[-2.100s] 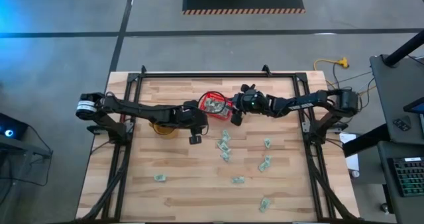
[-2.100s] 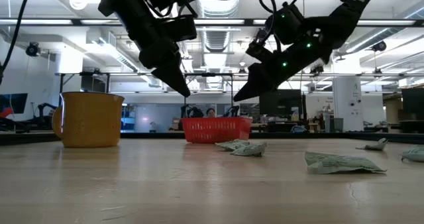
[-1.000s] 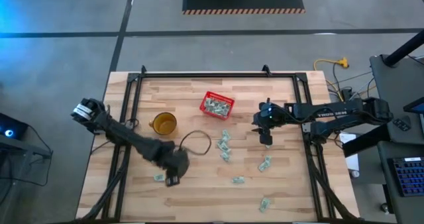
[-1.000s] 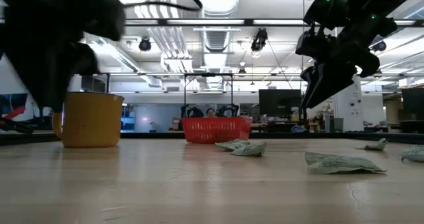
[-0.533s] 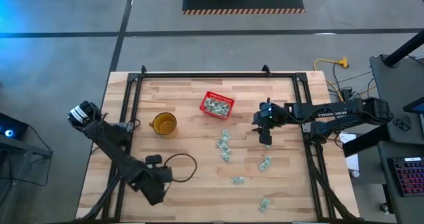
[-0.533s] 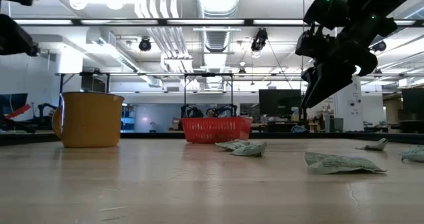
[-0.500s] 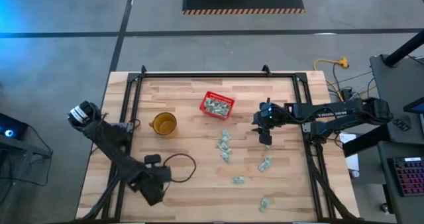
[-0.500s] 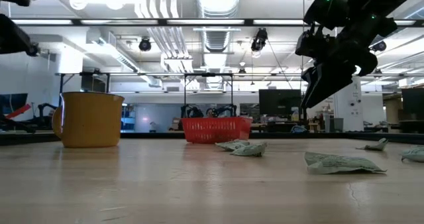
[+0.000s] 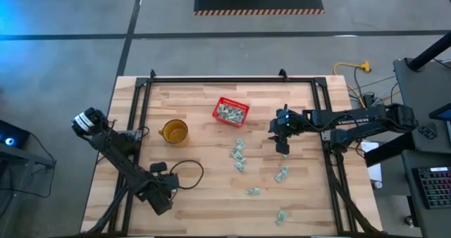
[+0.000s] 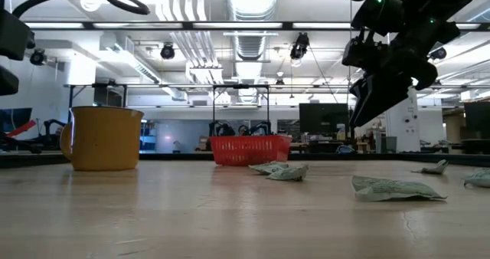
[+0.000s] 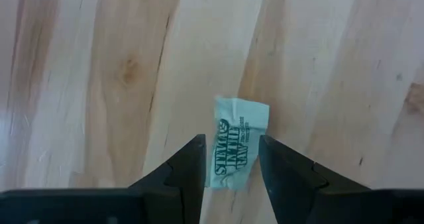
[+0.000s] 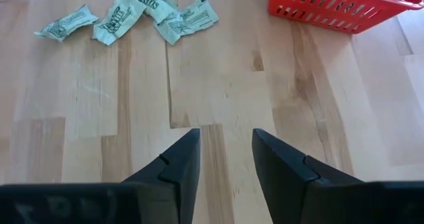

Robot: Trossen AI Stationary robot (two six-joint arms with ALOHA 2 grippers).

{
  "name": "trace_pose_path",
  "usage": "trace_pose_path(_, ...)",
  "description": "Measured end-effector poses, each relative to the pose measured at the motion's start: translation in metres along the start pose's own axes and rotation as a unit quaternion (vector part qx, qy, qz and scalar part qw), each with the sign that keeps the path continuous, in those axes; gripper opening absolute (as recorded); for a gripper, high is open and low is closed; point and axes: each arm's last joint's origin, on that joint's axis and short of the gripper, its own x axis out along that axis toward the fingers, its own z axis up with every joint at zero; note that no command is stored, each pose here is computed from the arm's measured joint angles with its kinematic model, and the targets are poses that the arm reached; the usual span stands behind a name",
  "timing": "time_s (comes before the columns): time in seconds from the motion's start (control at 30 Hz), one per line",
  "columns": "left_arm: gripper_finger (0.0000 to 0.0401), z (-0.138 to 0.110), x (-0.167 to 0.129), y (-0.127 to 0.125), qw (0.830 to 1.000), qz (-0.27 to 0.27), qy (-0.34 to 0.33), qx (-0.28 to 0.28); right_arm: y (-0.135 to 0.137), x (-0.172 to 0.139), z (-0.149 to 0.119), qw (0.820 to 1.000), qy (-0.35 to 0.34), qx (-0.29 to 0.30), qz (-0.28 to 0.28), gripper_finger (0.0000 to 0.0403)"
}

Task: Pick and place Stevia / Truvia into bins
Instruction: Put the stevia packet into the red basket

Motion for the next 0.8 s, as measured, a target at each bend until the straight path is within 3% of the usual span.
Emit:
trace_pose_path(0.37,0.0123,-0.004,0.014,0.002,0.999,-0.030,-0.020,-0.006,0.000,0.000,0.000,1.000,-0.002,-0.001,0.000,0.0123)
trace_pose_path(0.8,0.0112,-0.004,0.015,0.003,0.999,-0.028,-0.019,-0.006,0.000,0.000,0.001,1.000,-0.005,-0.002,0.000,0.0119)
